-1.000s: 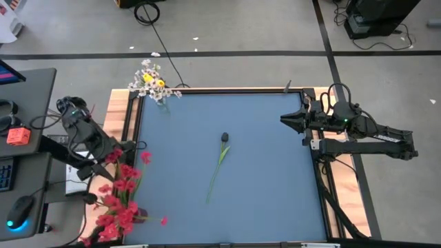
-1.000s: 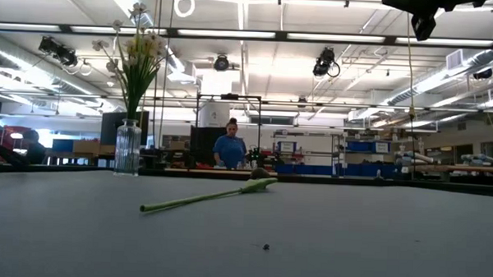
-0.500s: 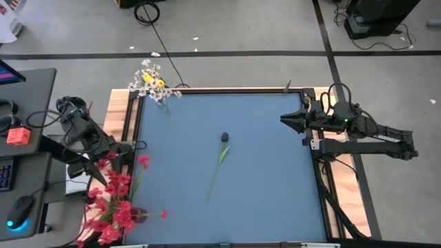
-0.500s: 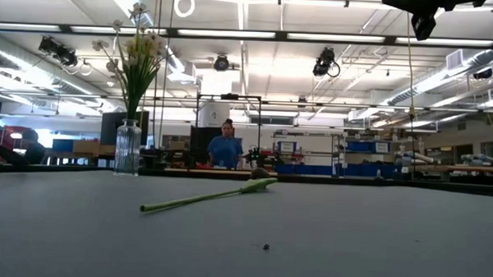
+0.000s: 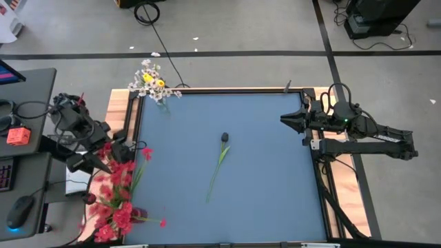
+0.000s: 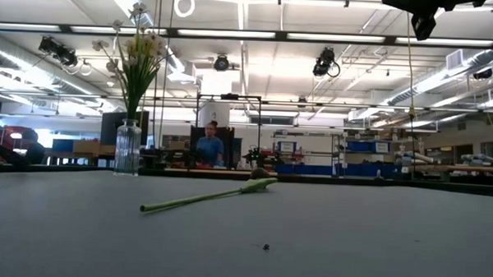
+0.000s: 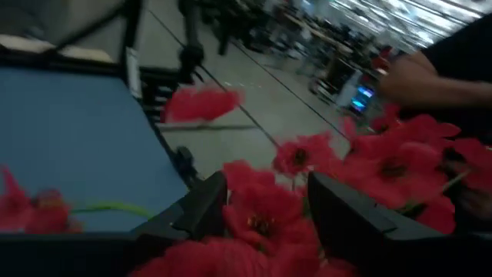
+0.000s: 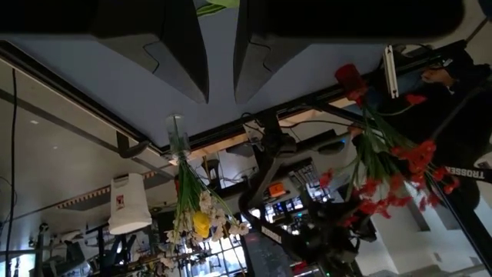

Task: Sort flowers into vase by color
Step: Put the red flowers into the red vase

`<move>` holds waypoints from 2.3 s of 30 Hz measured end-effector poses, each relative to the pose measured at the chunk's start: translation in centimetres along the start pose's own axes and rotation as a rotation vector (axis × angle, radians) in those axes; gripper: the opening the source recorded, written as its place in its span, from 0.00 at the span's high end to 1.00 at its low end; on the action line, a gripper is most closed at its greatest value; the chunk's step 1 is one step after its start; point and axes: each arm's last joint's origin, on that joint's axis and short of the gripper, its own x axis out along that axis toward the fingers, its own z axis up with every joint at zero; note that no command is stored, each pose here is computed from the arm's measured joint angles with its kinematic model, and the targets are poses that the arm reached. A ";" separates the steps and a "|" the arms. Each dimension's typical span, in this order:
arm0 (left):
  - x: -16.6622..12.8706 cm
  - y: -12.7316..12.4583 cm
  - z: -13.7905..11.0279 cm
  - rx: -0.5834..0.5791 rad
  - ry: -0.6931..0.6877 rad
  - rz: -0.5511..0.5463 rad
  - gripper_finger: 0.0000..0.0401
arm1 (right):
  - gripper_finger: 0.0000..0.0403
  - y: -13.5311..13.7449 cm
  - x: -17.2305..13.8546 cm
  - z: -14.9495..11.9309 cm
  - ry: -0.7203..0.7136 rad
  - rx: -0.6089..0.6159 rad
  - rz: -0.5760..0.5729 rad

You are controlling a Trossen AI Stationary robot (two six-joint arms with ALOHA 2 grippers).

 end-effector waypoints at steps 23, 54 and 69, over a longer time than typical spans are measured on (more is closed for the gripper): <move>0.7 -0.7 -0.8 -0.046 0.240 -0.253 0.53 | 0.82 0.0 0.0 0.0 0.000 0.000 0.000; 2.2 -1.5 -0.6 -0.137 0.316 -0.430 0.53 | 0.82 0.0 0.0 0.0 0.000 0.000 0.000; 4.4 -1.4 -0.9 -0.146 0.325 -0.400 0.53 | 0.82 0.0 0.0 0.0 0.000 0.000 0.000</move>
